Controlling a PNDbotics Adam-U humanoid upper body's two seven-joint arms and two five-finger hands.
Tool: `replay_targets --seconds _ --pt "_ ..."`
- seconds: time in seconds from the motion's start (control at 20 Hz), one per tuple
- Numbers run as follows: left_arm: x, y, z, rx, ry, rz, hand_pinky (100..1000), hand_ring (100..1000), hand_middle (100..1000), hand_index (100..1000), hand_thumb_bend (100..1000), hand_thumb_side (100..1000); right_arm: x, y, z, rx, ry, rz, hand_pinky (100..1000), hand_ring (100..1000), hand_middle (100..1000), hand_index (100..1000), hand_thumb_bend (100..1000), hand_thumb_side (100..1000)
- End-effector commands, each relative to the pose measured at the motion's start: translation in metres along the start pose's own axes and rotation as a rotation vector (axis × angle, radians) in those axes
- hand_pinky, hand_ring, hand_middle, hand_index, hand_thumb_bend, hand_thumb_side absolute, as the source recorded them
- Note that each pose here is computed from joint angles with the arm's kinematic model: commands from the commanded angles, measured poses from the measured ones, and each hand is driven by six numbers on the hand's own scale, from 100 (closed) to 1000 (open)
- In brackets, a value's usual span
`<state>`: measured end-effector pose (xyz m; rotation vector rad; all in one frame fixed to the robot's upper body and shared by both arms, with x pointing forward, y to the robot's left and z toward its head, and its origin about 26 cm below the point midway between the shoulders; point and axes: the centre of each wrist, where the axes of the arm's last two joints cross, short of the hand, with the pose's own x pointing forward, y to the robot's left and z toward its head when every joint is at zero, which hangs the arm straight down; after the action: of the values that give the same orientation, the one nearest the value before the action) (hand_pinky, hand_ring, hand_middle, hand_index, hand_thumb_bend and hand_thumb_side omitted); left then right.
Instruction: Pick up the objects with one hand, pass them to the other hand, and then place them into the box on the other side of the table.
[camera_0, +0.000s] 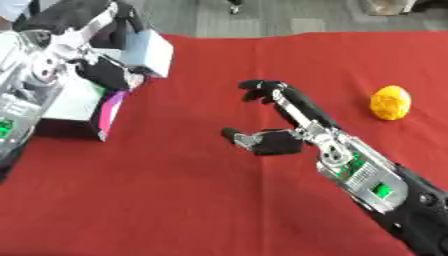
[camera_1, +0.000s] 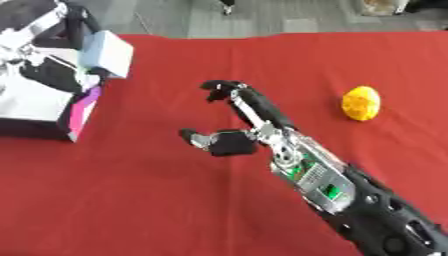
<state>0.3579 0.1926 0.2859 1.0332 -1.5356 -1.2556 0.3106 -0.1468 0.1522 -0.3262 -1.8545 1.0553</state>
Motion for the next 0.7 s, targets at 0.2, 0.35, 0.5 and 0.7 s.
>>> replay_targets --seconds 0.2,0.35,0.5,0.7 --pt "-0.047 0.024 -0.007 0.083 0.158 -0.026 688 558 388 402 100 100 0.017 -0.025 0.007 -0.050 -0.067 0.023 810 823 706 877 450 381" --pt "-0.070 0.021 -0.013 0.105 0.246 -0.013 691 556 388 402 100 100 0.026 -0.035 0.013 -0.076 -0.096 0.022 811 823 706 876 453 363" --pt "-0.092 0.015 -0.020 0.138 0.333 0.018 695 549 386 402 100 100 0.030 -0.042 0.018 -0.087 -0.100 0.010 812 824 707 877 457 353" --pt "-0.116 0.004 -0.027 0.174 0.417 0.037 704 553 390 406 100 100 0.031 -0.044 0.018 -0.098 -0.113 -0.021 813 825 709 874 380 363"
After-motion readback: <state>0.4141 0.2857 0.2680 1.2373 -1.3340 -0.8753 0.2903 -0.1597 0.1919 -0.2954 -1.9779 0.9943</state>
